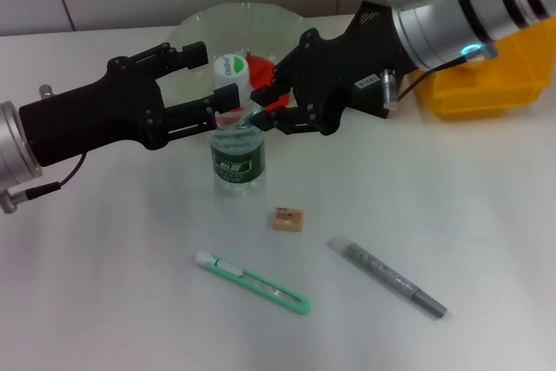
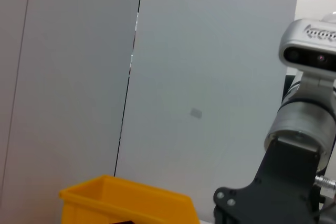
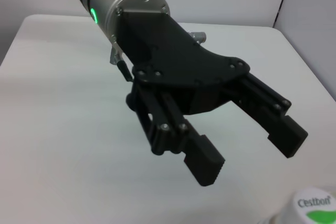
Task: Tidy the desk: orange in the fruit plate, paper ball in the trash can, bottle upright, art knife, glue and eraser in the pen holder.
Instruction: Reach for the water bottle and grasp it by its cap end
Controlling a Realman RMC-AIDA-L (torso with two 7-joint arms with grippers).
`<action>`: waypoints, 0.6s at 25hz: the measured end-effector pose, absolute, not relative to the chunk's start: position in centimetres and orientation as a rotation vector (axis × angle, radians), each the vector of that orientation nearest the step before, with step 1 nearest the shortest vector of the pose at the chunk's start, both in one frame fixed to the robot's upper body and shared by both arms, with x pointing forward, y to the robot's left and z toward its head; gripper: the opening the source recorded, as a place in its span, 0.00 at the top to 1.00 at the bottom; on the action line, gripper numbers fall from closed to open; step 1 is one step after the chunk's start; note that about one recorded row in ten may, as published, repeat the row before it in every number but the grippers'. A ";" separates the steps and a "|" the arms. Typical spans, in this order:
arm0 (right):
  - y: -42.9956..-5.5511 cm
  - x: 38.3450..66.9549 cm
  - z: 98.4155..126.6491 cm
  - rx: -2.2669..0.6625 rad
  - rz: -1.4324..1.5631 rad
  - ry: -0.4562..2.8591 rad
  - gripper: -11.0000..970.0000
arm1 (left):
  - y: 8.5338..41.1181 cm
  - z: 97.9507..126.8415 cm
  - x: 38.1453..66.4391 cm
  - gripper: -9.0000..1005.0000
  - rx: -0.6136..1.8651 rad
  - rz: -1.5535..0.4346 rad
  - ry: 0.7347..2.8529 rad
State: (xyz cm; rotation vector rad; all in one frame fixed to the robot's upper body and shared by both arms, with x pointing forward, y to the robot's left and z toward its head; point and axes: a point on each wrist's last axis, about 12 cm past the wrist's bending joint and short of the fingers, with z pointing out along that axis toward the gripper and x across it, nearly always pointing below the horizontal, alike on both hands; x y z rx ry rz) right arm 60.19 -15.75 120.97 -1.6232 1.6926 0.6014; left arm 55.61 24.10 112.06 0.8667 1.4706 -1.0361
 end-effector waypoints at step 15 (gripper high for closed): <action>-18.6 59.9 120.5 -1.477 0.616 1.743 0.74 | 24.5 111.1 55.8 0.20 0.865 -0.953 1.515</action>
